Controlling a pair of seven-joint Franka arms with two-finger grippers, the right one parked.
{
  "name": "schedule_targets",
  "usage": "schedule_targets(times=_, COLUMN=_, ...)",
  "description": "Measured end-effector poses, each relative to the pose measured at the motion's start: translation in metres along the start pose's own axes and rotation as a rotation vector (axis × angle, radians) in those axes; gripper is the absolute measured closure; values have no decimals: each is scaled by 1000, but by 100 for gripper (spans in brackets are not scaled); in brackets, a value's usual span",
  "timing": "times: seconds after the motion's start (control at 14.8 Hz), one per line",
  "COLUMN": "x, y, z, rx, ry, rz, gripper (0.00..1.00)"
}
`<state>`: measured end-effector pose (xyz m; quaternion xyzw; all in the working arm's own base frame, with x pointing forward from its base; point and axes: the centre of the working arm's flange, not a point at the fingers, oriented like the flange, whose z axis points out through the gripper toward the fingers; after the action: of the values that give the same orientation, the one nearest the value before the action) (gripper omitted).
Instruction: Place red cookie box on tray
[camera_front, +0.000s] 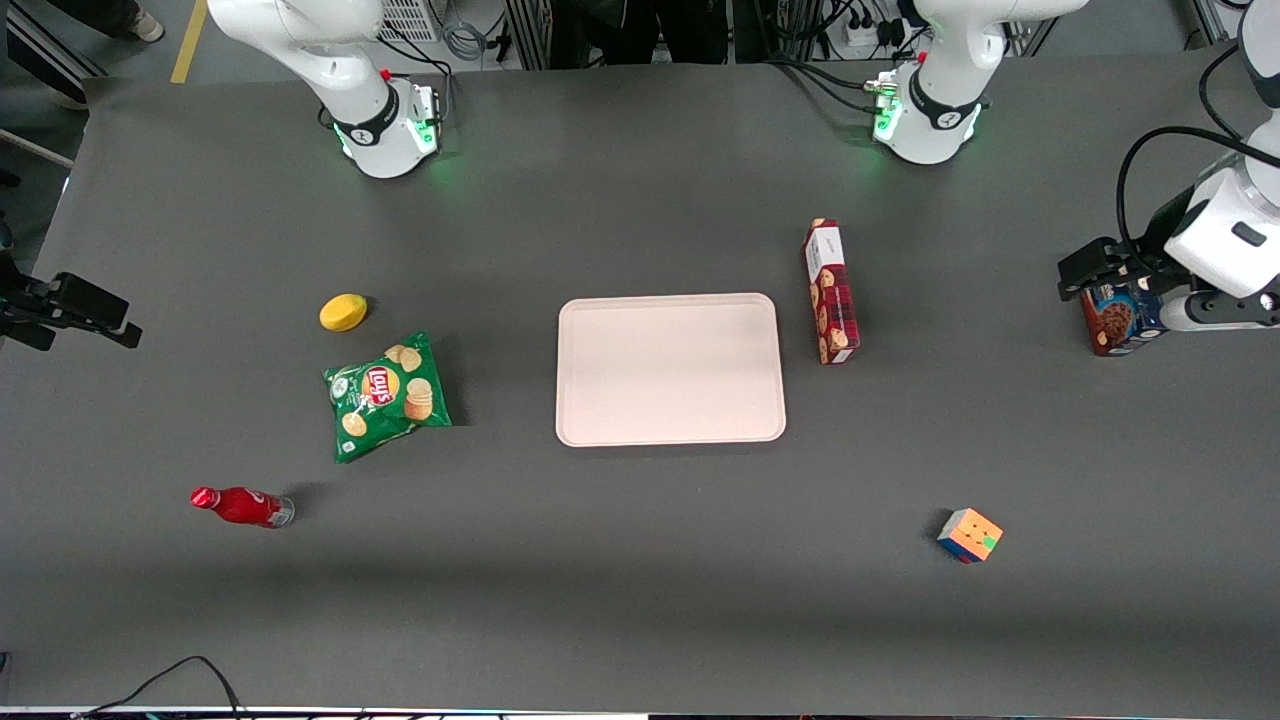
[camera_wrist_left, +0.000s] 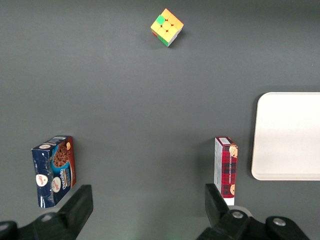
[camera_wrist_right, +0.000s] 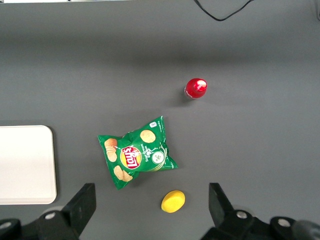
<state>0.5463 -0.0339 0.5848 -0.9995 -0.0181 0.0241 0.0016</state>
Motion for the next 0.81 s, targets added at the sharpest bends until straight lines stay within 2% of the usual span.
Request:
schedule_targets(times=0.61, x=-3, y=3, z=1, rx=3, ry=-20, rz=7, gripper=0)
schedule_targets(times=0.81, x=-8, y=34, z=2, rx=10, ry=-31, rz=0, gripper=0)
